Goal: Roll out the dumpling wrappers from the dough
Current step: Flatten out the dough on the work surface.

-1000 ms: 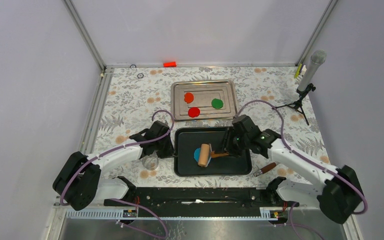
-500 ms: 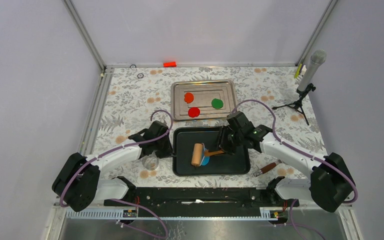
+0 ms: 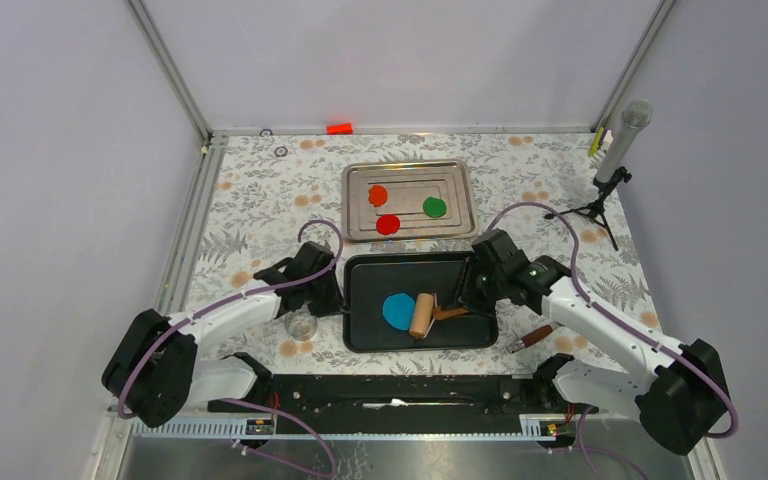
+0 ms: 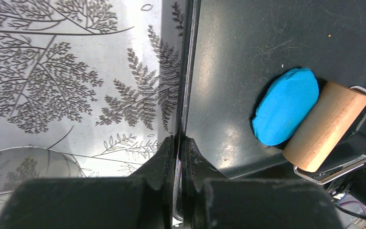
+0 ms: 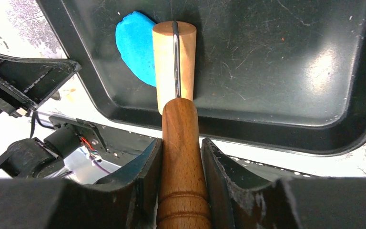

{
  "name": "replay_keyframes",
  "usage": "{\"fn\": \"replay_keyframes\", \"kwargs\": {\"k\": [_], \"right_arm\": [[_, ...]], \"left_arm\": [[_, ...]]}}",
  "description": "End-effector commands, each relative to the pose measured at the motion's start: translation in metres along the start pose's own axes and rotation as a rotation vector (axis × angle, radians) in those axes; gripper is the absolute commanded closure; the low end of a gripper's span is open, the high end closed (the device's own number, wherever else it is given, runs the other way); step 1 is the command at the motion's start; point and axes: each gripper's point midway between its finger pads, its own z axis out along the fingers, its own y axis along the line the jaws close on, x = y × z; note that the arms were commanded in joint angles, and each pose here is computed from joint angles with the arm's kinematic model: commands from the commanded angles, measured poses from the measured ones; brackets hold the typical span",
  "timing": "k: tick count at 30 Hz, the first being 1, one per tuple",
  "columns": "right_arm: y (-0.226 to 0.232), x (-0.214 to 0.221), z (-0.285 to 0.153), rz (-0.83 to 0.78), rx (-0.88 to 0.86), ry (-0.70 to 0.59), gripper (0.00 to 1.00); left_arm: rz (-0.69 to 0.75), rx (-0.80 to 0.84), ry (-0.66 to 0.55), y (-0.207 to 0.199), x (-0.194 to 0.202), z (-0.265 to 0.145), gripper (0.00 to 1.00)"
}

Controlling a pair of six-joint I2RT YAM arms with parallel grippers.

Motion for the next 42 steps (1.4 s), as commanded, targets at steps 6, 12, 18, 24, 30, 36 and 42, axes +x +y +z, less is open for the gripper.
{"fn": "replay_keyframes", "kwargs": {"k": [6,12,18,24,30,36,42], "right_arm": [[-0.056,0.022,0.050,0.157,0.298,0.134,1.00],[-0.036,0.001,0.027,0.128,0.273,0.052,1.00],[-0.018,-0.018,-0.019,0.070,0.249,-0.039,1.00],[0.009,-0.027,-0.019,0.098,0.154,-0.052,1.00],[0.053,-0.033,-0.015,0.131,-0.003,-0.046,1.00],[0.065,-0.035,-0.010,0.103,-0.010,-0.046,1.00],[0.051,-0.028,0.009,0.138,0.018,-0.026,1.00]], "left_arm": [[-0.021,0.105,-0.098,-0.021,-0.021,-0.015,1.00],[-0.038,0.120,-0.083,-0.020,-0.015,-0.009,1.00],[-0.048,0.146,-0.072,-0.024,-0.014,-0.004,1.00],[-0.040,0.155,-0.057,-0.030,-0.011,0.001,1.00],[-0.040,0.156,-0.049,-0.030,-0.008,0.002,1.00],[-0.037,0.151,-0.043,-0.030,-0.008,0.003,1.00],[-0.037,0.147,-0.047,-0.030,-0.010,0.002,1.00]]}}
